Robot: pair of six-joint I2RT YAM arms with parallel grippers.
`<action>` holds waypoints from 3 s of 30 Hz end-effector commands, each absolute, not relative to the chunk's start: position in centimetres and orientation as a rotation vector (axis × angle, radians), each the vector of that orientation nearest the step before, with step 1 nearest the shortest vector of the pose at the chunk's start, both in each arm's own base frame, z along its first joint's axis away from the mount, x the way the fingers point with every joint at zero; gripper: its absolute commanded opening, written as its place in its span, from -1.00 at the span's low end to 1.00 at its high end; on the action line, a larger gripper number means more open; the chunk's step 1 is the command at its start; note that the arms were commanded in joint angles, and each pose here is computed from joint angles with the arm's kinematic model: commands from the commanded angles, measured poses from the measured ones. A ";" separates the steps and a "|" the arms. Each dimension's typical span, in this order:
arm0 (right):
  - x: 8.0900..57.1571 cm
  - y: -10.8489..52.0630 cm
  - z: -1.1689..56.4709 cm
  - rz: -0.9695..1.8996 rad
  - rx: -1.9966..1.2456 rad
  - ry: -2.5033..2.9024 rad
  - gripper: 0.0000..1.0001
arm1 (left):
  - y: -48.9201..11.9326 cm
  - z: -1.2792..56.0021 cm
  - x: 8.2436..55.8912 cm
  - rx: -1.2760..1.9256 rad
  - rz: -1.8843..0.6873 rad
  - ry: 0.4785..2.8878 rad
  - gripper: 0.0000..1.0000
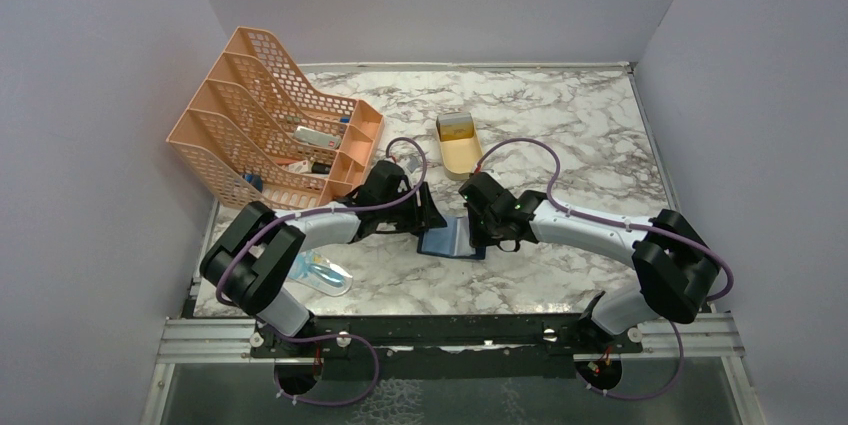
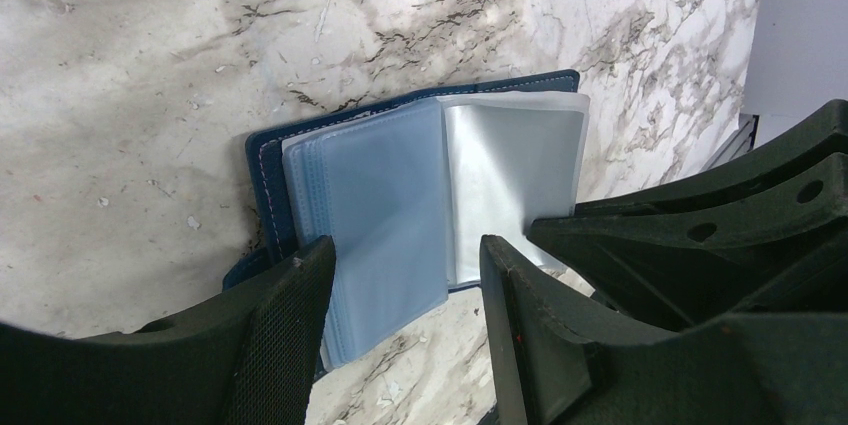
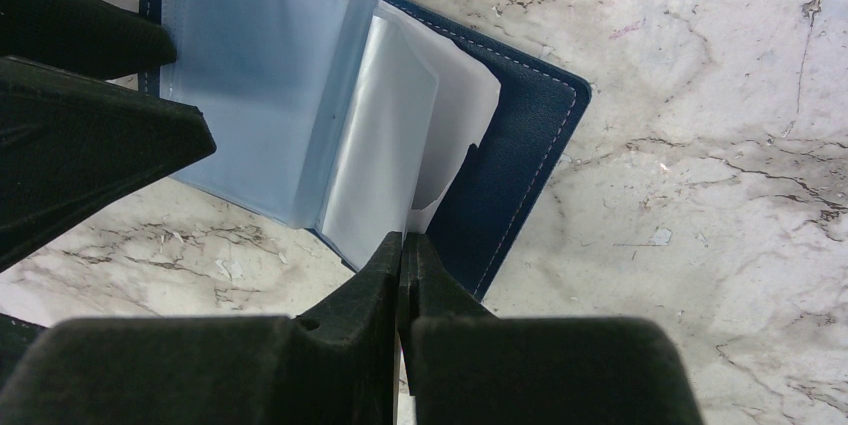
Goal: Put the credit cards into the card holder
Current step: Turn over the card slot in the card holder, then move the storage box to the center of the board.
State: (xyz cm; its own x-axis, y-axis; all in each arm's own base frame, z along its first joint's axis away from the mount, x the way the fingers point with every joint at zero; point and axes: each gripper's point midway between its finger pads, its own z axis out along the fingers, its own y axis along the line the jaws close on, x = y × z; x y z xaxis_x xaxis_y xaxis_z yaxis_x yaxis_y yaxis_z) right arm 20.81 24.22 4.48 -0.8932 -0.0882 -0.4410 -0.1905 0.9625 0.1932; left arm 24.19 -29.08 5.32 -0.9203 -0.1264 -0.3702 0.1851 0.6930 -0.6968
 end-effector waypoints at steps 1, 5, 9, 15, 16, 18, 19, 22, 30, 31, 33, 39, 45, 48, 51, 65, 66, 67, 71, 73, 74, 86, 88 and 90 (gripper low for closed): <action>20.9 24.8 4.8 0.372 -0.199 2.654 -0.97 | -29.4 5.1 23.6 0.045 -1.148 2.509 0.14; 20.8 24.8 4.7 0.374 -0.198 2.656 -0.97 | -29.5 4.9 23.3 0.037 -1.164 2.518 0.13; 20.8 24.7 4.6 0.374 -0.195 2.655 -0.97 | -29.6 5.3 23.1 0.029 -1.188 2.516 0.13; 20.7 24.8 4.4 0.382 -0.193 2.656 -0.97 | -30.3 6.8 22.9 0.015 -1.265 2.486 0.13; 20.7 24.8 4.4 0.384 -0.193 2.654 -0.97 | -30.5 7.1 22.9 0.014 -1.277 2.479 0.13; 20.7 24.8 4.4 0.386 -0.193 2.651 -0.97 | -30.6 7.4 22.9 0.010 -1.292 2.471 0.13; 20.7 24.8 4.4 0.388 -0.193 2.648 -0.97 | -30.7 7.6 22.8 0.007 -1.300 2.467 0.13; 20.8 24.9 4.5 0.393 -0.194 2.643 -0.94 | -30.9 8.0 22.8 0.006 -1.322 2.458 0.12; 21.0 24.7 4.8 0.389 -0.186 2.628 -0.77 | -31.5 9.4 22.9 0.007 -1.386 2.411 0.01; 21.0 24.7 4.9 0.389 -0.187 2.624 -0.74 | -31.5 9.5 22.9 0.010 -1.390 2.408 0.01; 21.1 24.7 5.0 0.388 -0.187 2.619 -0.67 | -31.7 9.4 22.8 0.013 -1.398 2.409 -0.02; 21.1 24.4 5.4 0.387 -0.172 2.605 -0.45 | -32.4 9.5 22.7 0.025 -1.447 2.401 -0.22; 21.0 24.0 5.9 0.389 -0.164 2.588 -0.27 | -33.3 9.5 22.6 0.057 -1.466 2.396 -0.34; 20.9 23.8 6.5 0.400 -0.162 2.575 -0.16 | -33.5 8.9 22.7 0.059 -1.463 2.411 -0.34; 20.6 23.7 7.4 0.427 -0.165 2.556 -0.02 | -33.9 8.5 23.0 0.067 -1.458 2.417 -0.34; 20.6 24.1 11.2 0.555 -0.137 2.453 -0.01 | -36.4 7.6 23.6 0.138 -1.472 2.436 -0.07; 20.7 24.1 11.7 0.558 -0.128 2.440 -0.03 | -36.3 7.3 23.6 0.141 -1.465 2.443 -0.07; 21.0 24.1 12.2 0.560 -0.117 2.424 -0.03 | -36.3 7.0 23.5 0.142 -1.459 2.450 -0.09; 22.2 24.1 14.8 0.571 -0.090 2.326 -0.04 | -35.9 5.7 23.3 0.153 -1.425 2.472 -0.22; 23.2 24.1 16.2 0.553 -0.092 2.270 -0.04 | -35.7 5.3 23.1 0.162 -1.408 2.478 -0.25; 23.8 24.0 16.9 0.532 -0.091 2.248 -0.04 | -35.6 5.1 23.0 0.171 -1.399 2.479 -0.27; 30.5 24.5 19.6 0.512 -0.066 2.221 -0.10 | -35.9 5.6 22.6 0.184 -1.410 2.469 -0.29; 30.8 25.0 18.9 0.527 -0.068 2.233 -0.11 | -36.1 6.1 22.7 0.191 -1.420 2.455 -0.25; 31.8 24.8 18.2 0.501 -0.072 2.233 -0.11 | -36.1 6.3 22.7 0.196 -1.420 2.448 -0.22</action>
State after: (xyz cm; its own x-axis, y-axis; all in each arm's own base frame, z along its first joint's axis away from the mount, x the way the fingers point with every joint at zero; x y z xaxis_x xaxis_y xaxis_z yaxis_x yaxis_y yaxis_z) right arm 30.54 23.78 18.32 -0.6629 0.1280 -0.7377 -0.1792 0.9295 0.3223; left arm 22.46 -35.52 4.83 -0.9590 -0.0378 -0.2810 0.2188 0.5319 -0.8181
